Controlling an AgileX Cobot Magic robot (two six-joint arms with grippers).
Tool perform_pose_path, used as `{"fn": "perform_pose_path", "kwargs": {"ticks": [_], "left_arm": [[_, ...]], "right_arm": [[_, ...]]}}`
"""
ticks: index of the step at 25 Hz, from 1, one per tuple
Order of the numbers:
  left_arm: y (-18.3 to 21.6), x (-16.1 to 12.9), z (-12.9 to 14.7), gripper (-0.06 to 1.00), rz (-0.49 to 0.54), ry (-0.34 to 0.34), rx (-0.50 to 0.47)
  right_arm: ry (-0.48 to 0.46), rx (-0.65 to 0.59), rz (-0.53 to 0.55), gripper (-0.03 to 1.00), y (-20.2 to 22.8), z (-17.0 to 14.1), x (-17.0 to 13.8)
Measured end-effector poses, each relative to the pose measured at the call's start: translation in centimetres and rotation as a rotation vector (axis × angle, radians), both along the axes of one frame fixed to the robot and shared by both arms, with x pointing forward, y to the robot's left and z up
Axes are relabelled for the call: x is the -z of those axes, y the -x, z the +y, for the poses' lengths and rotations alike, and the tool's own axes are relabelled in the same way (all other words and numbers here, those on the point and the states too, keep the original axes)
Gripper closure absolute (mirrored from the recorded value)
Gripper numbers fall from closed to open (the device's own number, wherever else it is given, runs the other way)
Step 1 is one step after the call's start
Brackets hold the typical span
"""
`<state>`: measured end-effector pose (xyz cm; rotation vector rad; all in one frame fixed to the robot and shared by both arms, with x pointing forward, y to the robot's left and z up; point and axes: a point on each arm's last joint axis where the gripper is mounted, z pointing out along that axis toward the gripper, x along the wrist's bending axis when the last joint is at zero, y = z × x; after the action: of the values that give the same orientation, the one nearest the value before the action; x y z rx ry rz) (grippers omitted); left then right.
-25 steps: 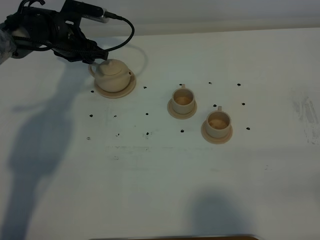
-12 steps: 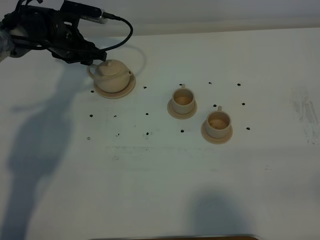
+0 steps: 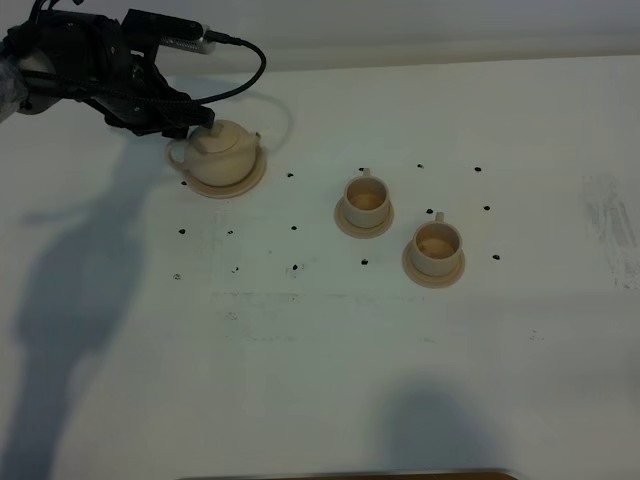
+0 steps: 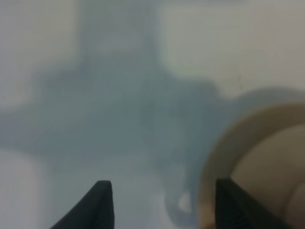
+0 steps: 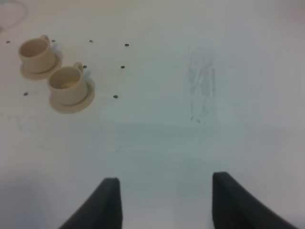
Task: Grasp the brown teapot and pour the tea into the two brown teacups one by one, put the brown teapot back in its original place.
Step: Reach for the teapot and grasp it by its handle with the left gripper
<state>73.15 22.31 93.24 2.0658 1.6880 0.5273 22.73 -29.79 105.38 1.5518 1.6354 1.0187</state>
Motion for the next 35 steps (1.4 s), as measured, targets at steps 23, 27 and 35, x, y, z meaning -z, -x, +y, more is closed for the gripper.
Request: {"fn": "perform_pose_path", "kwargs": {"ticks": [23, 27, 35], "left_arm": [[0.9, -0.7, 0.3, 0.49, 0.075, -0.046, 0.027], [0.9, -1.0, 0.4, 0.49, 0.069, -0.063, 0.035], [1.2, -2.8, 1.2, 0.49, 0.053, -0.08, 0.028]], "right_arm": [[0.0, 0.0, 0.0, 0.53, 0.0, 0.0, 0.0], [0.0, 0.0, 0.0, 0.53, 0.0, 0.0, 0.0], [0.0, 0.0, 0.0, 0.53, 0.0, 0.0, 0.0]]}}
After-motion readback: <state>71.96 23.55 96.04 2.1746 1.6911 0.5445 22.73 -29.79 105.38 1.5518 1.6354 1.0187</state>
